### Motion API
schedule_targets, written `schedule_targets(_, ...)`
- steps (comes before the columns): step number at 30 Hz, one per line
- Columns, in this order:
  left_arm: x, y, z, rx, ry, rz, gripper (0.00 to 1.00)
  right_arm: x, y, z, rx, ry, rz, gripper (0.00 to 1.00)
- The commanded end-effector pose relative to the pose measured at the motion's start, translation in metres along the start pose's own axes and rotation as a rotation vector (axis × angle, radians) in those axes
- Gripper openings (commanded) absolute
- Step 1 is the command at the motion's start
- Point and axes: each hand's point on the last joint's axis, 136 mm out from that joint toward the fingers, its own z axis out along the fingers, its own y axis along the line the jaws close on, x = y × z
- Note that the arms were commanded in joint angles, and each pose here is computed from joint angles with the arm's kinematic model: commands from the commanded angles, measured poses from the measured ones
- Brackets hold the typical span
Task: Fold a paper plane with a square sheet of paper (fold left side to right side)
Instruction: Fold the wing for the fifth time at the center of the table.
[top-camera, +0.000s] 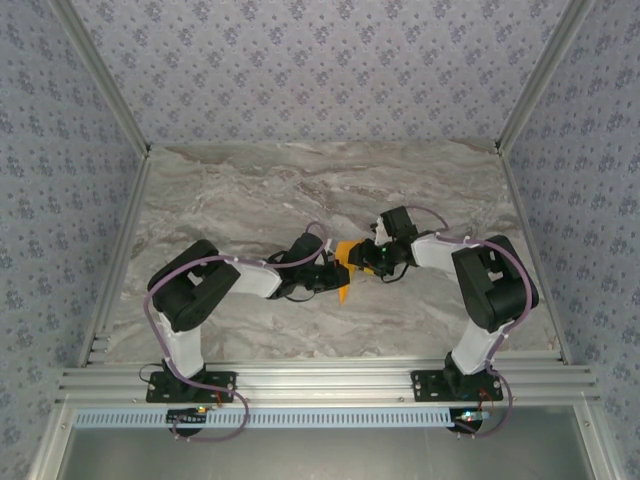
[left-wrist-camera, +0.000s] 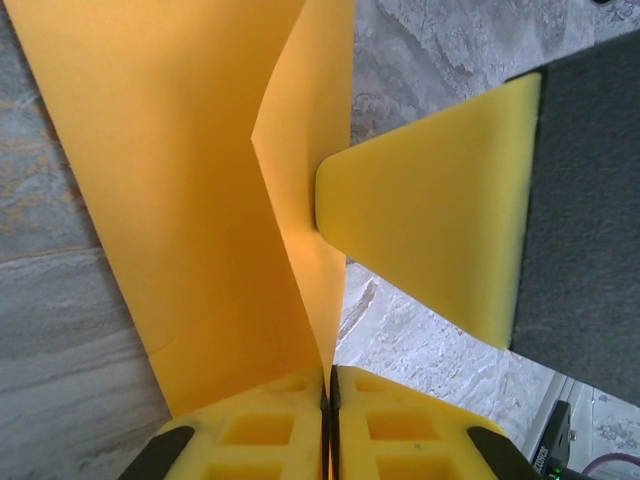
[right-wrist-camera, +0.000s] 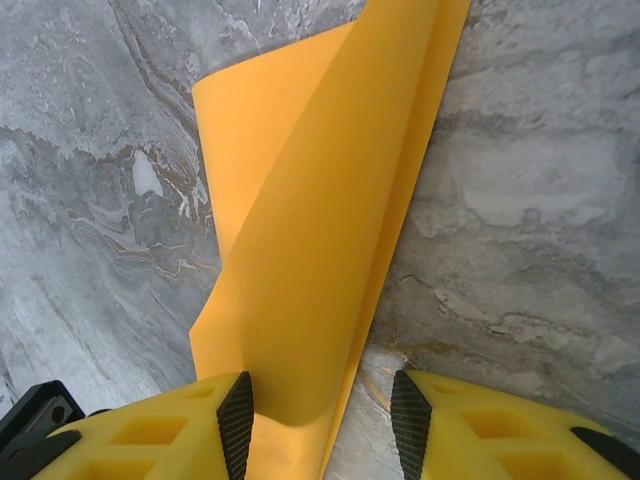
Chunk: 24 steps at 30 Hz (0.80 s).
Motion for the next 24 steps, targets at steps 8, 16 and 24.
schedule_targets(8, -0.004, -0.003, -0.003, 0.015, -0.003, 0.009, 0.16, 0.015, -0.039, 0.017, 0.158, 0.046, 0.04, 0.46)
schedule_targets(16, -0.008, -0.008, -0.011, 0.02, -0.018, 0.019, 0.21, 0.017, -0.041, 0.017, 0.168, 0.055, 0.046, 0.46)
schedule_targets(24, -0.02, -0.005, -0.031, 0.036, -0.06, 0.002, 0.3, 0.017, -0.042, 0.018, 0.172, 0.058, 0.048, 0.45)
